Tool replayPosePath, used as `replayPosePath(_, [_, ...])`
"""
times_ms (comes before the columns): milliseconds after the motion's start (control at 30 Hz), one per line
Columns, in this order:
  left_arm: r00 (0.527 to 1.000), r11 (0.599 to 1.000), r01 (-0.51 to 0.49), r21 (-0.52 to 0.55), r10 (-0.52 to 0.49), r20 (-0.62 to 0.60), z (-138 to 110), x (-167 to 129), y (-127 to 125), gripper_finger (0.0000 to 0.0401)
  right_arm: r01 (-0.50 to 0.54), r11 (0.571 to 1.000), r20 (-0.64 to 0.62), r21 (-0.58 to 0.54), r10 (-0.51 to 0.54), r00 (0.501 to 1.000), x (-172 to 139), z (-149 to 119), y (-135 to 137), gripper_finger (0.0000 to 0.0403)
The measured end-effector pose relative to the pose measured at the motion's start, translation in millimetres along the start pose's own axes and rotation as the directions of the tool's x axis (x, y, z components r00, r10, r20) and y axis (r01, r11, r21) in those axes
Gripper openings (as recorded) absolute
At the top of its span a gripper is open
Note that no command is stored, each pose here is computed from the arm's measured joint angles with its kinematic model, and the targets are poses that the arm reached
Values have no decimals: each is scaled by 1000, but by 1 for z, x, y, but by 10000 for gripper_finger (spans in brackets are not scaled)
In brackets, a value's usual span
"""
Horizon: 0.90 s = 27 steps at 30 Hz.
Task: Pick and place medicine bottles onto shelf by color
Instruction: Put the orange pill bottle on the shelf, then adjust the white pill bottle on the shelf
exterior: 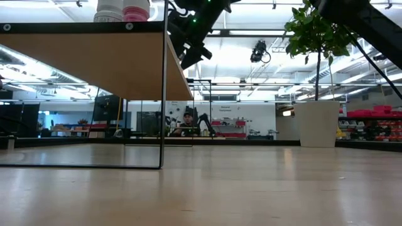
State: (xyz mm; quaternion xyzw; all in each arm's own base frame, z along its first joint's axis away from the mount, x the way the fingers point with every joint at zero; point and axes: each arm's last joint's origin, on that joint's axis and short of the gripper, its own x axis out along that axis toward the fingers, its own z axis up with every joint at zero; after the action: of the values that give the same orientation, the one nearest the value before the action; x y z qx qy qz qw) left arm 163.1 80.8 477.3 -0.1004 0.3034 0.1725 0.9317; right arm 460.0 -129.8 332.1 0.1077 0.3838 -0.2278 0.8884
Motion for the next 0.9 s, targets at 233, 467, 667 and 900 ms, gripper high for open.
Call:
replayPosePath(233, [1000, 1000, 0, 0, 0, 0, 0, 0, 0, 355, -22, 1000, 16, 8, 21, 1000, -6, 4, 3, 267])
replayPosePath(467, [1000, 1000, 0, 0, 0, 0, 0, 0, 0, 355, -23, 1000, 12, 18, 23, 1000, -9, 4, 4, 267])
replayPosePath(667, [1000, 1000, 0, 0, 0, 0, 0, 0, 0, 355, -28, 999, -10, 20, 29, 1000, -13, 1, 8, 267])
replayPosePath(900, [1000, 1000, 0, 0, 0, 0, 0, 0, 0, 355, -57, 998, 51, 22, 55, 997, -49, 7, 17, 267])
